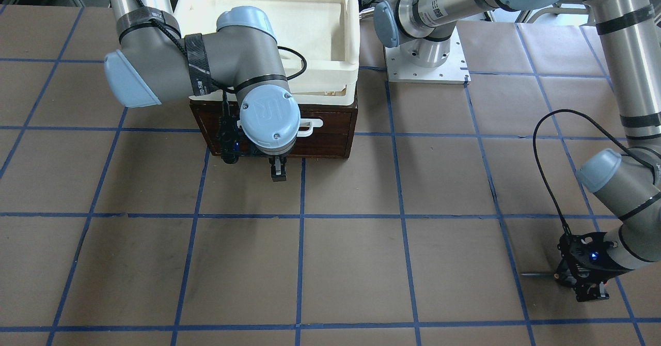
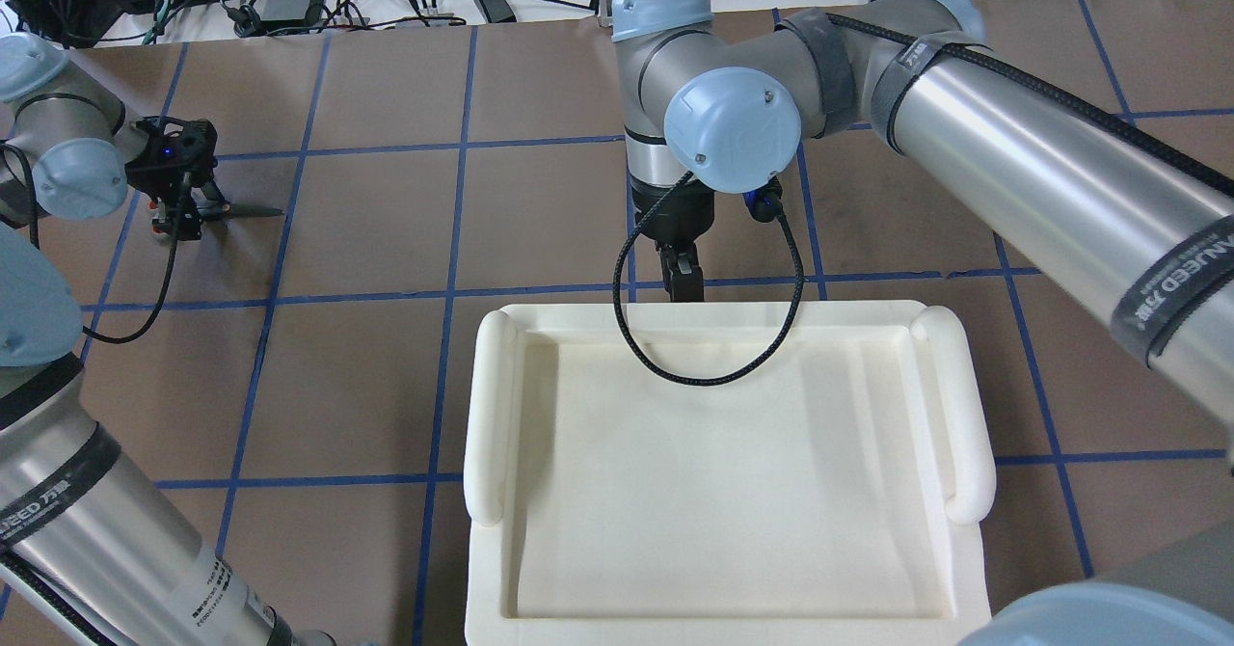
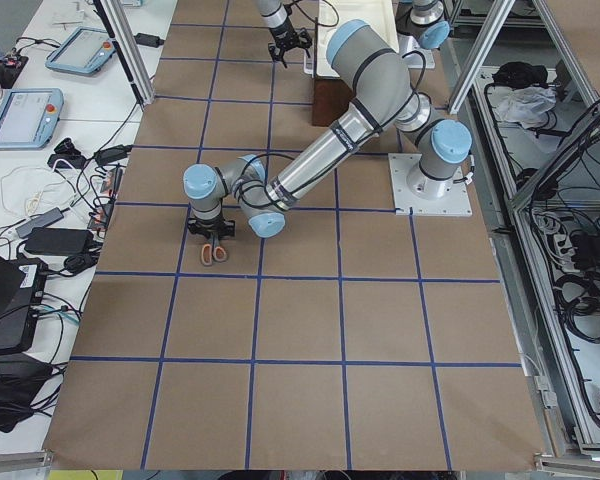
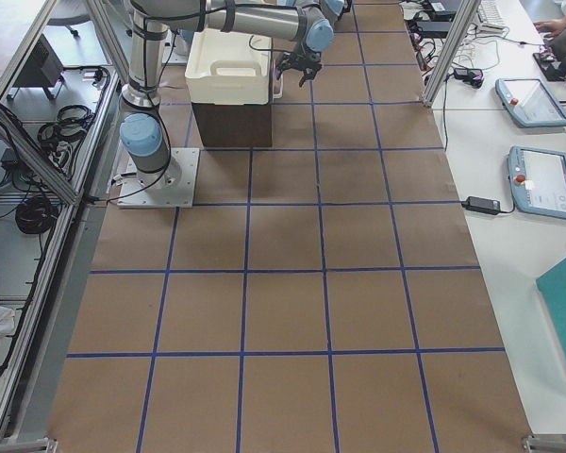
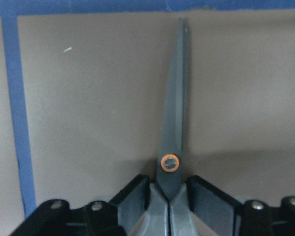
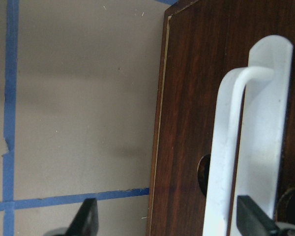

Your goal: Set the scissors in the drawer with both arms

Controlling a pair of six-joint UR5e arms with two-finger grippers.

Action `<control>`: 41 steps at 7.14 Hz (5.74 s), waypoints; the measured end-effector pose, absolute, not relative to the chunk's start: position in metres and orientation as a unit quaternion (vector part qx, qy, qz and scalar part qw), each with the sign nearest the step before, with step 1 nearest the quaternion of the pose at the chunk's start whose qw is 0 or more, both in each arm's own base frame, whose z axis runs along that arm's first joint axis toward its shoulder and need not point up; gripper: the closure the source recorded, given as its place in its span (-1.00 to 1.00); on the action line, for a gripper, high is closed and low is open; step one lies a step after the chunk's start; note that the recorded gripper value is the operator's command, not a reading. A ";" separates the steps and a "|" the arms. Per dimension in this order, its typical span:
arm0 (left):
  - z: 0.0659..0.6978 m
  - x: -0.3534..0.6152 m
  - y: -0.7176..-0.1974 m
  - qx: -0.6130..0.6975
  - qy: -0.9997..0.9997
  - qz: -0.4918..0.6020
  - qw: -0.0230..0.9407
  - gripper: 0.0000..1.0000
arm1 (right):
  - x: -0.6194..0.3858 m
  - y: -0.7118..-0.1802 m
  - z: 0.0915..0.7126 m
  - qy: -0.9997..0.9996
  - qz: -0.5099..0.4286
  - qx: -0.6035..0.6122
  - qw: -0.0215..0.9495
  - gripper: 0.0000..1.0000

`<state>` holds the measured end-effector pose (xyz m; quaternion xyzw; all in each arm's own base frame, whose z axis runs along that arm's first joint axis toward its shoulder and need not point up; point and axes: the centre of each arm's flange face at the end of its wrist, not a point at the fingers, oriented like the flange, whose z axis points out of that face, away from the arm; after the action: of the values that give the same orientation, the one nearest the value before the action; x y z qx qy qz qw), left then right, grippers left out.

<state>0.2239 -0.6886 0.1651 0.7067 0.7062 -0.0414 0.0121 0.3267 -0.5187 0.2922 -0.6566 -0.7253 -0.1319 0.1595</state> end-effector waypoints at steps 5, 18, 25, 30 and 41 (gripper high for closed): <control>0.202 0.192 -0.679 0.677 0.735 -0.036 0.000 0.57 | 0.327 -0.521 0.282 -0.725 -0.134 -0.655 0.164 -1.00; 0.533 -0.140 -0.472 0.752 0.658 0.011 -0.027 0.56 | 0.326 -0.517 0.269 -0.724 -0.141 -0.652 0.174 -1.00; 0.532 -0.148 -0.470 0.753 0.658 0.006 -0.028 0.55 | 0.329 -0.537 0.277 -0.773 -0.106 -0.614 0.117 -1.00; 0.530 -0.149 -0.475 0.752 0.659 0.002 -0.024 0.55 | 0.329 -0.569 0.282 -0.784 -0.081 -0.608 0.094 -1.00; 0.533 -0.147 -0.477 0.749 0.662 -0.003 -0.015 0.57 | 0.327 -0.609 0.286 -0.800 -0.065 -0.592 0.078 -1.00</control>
<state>-0.1475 -0.4767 0.5333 0.7492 0.6622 -0.0032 -0.0155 0.3272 -0.6092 0.2858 -0.5916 -0.7998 -0.0652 0.0780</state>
